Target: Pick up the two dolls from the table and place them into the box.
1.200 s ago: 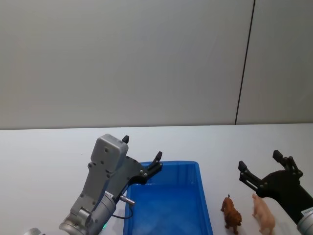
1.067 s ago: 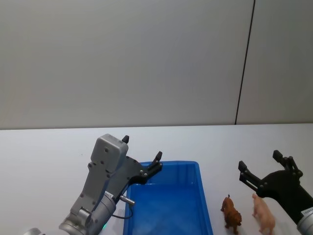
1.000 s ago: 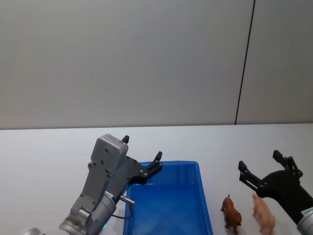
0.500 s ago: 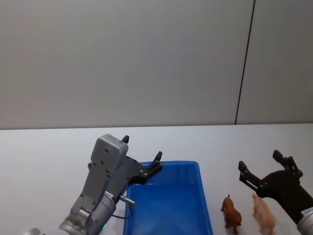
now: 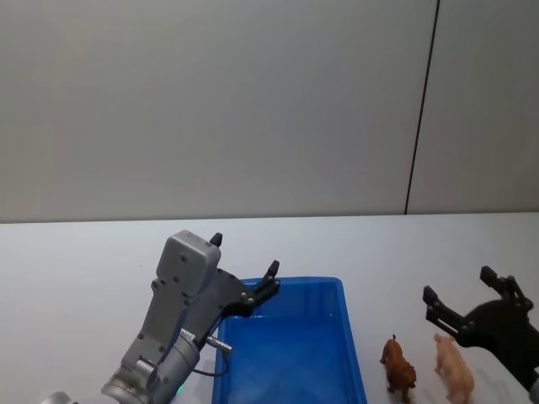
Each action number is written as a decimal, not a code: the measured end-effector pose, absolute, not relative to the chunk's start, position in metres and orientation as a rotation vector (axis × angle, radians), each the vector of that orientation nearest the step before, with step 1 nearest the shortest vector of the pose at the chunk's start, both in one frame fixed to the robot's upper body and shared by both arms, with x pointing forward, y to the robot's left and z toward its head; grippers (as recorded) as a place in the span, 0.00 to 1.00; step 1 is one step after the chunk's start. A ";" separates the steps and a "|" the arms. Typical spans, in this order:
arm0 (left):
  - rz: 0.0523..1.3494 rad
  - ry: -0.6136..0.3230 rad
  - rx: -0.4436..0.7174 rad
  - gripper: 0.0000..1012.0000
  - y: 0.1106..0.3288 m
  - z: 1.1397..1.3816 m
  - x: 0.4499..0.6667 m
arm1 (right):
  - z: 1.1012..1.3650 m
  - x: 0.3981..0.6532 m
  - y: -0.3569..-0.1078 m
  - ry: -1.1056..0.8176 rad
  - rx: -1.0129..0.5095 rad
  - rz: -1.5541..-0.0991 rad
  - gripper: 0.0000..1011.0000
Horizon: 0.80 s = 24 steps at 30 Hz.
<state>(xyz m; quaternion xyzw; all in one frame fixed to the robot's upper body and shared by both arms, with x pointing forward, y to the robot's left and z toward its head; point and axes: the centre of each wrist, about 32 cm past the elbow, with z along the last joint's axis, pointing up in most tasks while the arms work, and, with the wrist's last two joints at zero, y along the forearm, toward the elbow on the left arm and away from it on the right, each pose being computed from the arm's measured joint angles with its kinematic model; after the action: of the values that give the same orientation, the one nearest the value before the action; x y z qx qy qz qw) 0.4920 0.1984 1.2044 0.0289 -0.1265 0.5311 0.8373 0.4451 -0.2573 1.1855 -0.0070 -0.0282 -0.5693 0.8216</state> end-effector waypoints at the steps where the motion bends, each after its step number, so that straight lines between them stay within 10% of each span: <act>1: 1.124 -0.268 0.061 0.99 0.198 1.204 0.492 | 1.185 0.445 -0.259 -0.057 -0.019 -1.209 0.99; 24: 1.124 -0.268 0.061 0.99 0.198 1.204 0.492 | 1.166 0.437 -0.299 0.046 -0.209 -1.181 0.99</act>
<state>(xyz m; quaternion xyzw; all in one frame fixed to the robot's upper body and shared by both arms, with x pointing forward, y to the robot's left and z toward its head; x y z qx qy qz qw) 0.4920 0.1984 1.2044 0.0289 -0.1265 0.5311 0.8373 0.4371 -0.2987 1.1656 -0.0986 0.0215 -0.5558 0.8252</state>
